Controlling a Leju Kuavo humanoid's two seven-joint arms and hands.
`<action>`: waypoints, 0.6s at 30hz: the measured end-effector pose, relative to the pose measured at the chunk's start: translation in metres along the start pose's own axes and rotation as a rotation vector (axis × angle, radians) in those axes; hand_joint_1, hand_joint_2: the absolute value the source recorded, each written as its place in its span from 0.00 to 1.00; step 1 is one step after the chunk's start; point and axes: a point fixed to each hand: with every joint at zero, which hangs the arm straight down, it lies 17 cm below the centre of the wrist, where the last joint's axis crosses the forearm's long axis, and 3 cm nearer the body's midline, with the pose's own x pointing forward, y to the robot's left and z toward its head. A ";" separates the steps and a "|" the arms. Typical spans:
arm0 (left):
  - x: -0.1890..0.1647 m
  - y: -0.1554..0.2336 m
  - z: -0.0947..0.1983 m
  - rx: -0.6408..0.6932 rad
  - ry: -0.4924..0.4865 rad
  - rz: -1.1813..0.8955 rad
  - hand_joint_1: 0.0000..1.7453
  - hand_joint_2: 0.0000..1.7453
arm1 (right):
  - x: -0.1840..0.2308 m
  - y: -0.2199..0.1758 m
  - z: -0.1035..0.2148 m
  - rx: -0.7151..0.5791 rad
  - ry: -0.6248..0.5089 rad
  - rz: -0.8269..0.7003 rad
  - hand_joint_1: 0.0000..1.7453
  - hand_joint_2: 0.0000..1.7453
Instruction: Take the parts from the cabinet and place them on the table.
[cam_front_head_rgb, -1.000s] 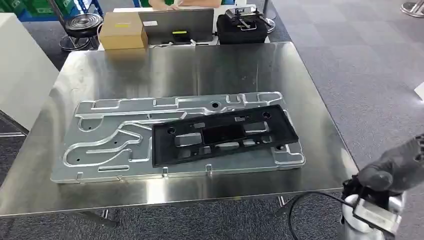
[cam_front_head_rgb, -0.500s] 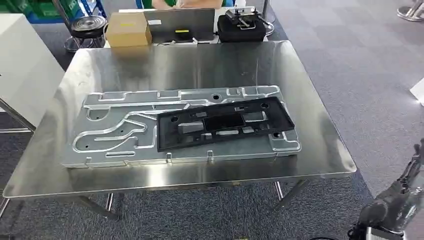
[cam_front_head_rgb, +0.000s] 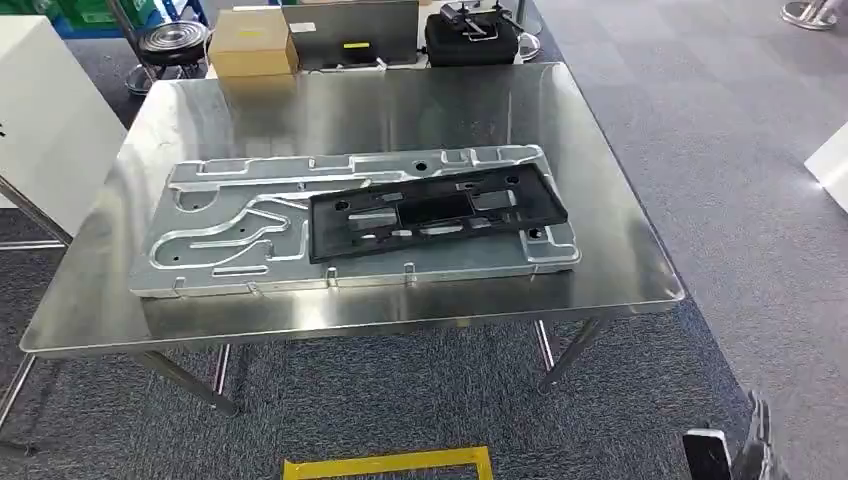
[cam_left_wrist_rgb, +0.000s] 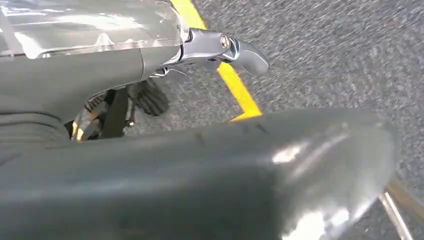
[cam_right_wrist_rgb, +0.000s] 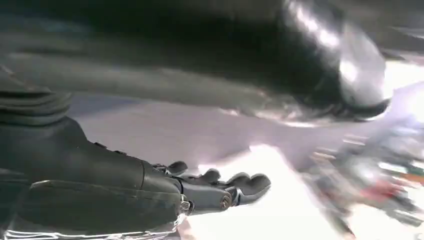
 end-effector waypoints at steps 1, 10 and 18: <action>0.000 0.002 0.000 0.002 0.000 -0.002 0.00 0.00 | -0.014 0.005 0.007 0.009 0.043 0.003 0.00 0.00; 0.000 0.000 0.000 -0.008 -0.001 0.003 0.00 0.00 | -0.126 0.092 0.116 0.263 0.515 0.083 0.00 0.00; 0.003 -0.005 -0.001 -0.017 -0.005 0.003 0.00 0.00 | -0.145 0.127 0.169 0.415 0.691 0.064 0.00 0.00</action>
